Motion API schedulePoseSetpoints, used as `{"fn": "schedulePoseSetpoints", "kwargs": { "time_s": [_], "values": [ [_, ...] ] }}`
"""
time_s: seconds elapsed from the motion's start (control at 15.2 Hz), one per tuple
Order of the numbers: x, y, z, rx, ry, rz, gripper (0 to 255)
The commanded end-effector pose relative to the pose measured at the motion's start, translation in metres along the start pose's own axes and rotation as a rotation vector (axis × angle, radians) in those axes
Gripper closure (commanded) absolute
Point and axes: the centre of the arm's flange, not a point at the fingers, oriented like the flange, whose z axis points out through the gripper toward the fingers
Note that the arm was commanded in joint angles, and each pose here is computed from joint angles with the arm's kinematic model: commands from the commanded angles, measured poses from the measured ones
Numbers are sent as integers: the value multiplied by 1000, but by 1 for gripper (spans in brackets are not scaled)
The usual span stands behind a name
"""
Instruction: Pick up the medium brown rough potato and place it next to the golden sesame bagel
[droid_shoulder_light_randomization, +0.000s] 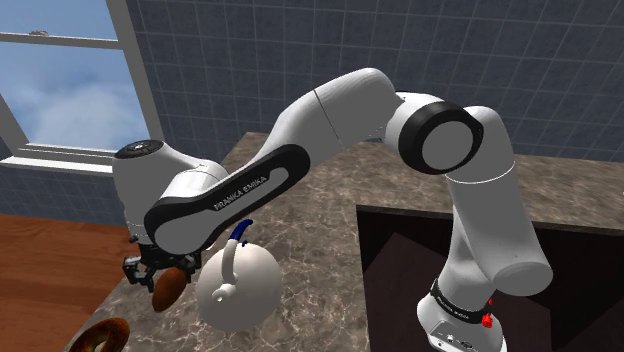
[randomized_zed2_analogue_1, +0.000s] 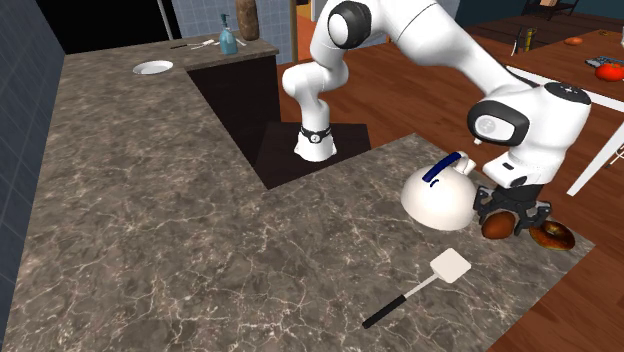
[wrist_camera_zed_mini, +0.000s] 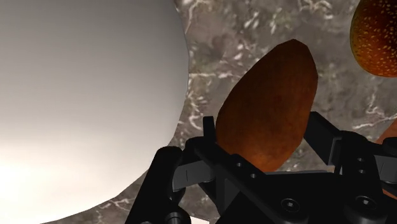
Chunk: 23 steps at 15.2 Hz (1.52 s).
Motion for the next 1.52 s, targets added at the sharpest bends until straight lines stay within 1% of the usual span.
{"fn": "schedulePoseSetpoints", "kwargs": {
  "time_s": [0.0, 0.33, 0.4, 0.73, 0.99, 1.45],
  "values": [
    [0, 0, 1, 1, 0, 0, 255],
    [0, 0, 1, 1, 0, 0, 255],
    [0, 0, 1, 1, 0, 0, 0],
    [0, 0, 1, 1, 0, 0, 0],
    [0, 1, -49, 1, 0, 0, 0],
    [0, 1, -49, 1, 0, 0, 0]
  ]
}}
